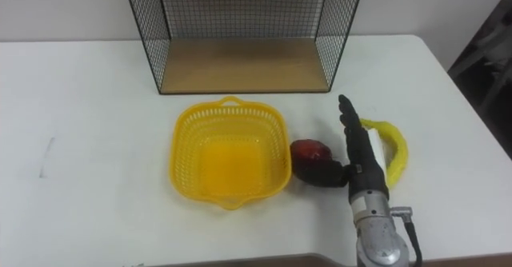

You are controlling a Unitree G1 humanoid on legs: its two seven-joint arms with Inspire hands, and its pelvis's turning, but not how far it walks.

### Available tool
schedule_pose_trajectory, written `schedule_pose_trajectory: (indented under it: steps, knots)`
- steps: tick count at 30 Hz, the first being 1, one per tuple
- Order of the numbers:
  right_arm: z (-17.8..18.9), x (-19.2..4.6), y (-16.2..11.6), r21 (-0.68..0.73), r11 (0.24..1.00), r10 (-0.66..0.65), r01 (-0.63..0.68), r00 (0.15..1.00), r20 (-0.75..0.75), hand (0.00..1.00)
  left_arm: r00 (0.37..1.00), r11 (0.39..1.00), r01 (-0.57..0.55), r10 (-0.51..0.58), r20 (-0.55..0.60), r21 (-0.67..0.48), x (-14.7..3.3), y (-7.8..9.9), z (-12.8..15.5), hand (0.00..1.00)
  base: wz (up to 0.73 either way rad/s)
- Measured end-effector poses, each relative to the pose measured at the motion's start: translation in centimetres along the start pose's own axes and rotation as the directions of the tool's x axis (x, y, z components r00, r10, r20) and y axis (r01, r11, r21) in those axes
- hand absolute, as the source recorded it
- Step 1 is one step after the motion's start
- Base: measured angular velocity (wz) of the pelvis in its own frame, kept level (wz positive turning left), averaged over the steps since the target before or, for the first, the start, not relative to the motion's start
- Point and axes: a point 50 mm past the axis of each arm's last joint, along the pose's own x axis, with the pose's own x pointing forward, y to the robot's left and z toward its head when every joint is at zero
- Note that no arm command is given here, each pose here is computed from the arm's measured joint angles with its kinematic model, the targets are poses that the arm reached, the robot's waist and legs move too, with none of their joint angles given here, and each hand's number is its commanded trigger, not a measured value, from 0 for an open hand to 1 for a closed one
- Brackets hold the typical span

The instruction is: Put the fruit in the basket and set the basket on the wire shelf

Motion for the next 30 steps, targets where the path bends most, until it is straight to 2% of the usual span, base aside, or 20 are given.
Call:
schedule_pose_trajectory:
  steps: [14, 15, 16, 17, 30]
  knots:
    - [-0.4, 0.0, 0.3, -0.134, 0.989, 0.063, -0.065, 0.998, -0.02, 0.0, 0.999, 0.999, 0.032, -0.032, 0.002, 0.003, 0.1, 0.2, 0.0, 0.0, 0.0]
    - [-0.6, 0.0, 0.3, -0.146, 0.987, 0.07, -0.073, 0.997, -0.024, 0.16, 1.0, 1.0, 0.029, -0.029, 0.003, 0.0, 0.1, 0.3, 0.1, 0.0, 0.0]
    - [-0.7, 0.0, 0.3, -0.152, 0.985, 0.074, -0.077, 0.997, -0.027, 0.71, 1.0, 1.0, 0.027, -0.027, 0.002, -0.001, 0.1, 0.4, 0.0, 0.0, 0.0]
    - [-0.9, 0.1, 0.2, -0.157, 0.984, 0.078, -0.083, 0.996, -0.036, 1.0, 1.0, 1.0, 0.022, -0.022, -0.001, 0.003, 0.2, 0.5, -0.1, 0.0, 0.0]
    - [-1.5, 1.4, -1.8, -0.203, 0.979, -0.018, 0.004, 0.998, -0.066, 1.0, 1.0, 1.0, 0.02, -0.02, -0.01, 0.012, 0.1, 0.5, -0.3, 0.0, 0.06]
